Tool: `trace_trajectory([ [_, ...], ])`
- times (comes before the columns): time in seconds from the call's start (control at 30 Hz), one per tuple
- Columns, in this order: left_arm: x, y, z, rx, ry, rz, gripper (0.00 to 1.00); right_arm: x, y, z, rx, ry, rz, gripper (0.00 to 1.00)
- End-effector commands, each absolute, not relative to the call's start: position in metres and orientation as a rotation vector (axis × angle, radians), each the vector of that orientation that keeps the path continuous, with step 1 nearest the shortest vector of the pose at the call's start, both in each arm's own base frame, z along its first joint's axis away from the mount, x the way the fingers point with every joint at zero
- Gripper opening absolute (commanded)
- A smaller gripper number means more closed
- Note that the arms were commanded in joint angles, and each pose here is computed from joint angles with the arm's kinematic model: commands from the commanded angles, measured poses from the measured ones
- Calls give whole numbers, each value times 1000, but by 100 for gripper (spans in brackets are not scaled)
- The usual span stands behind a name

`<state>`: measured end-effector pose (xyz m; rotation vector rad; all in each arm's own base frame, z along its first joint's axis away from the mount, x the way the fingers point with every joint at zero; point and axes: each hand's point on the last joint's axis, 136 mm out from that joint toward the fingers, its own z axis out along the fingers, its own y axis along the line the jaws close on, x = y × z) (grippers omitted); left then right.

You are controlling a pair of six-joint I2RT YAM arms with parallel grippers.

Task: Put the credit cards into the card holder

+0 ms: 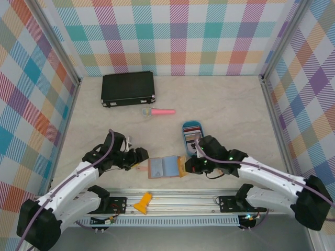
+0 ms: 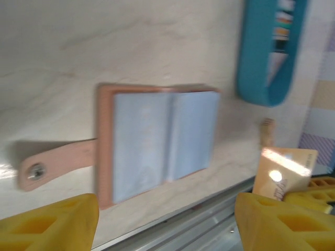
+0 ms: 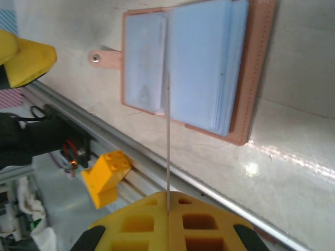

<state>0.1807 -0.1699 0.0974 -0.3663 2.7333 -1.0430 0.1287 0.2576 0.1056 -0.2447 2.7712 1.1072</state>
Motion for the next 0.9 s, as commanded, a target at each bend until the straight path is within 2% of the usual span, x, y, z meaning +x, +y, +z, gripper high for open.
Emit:
trace_trajectory([
  [0.0,177,-170,93,-339,2760,-1075,70,150,278,110,-240,2647,1109,0],
  [0.3,187,-183,92,-302,2716,-1198,67,160,305,93,-221,2612,1081,0],
  [0.87,184,-179,67,-393,2754,-1170,61,154,333,66,-208,2699,1125,0],
])
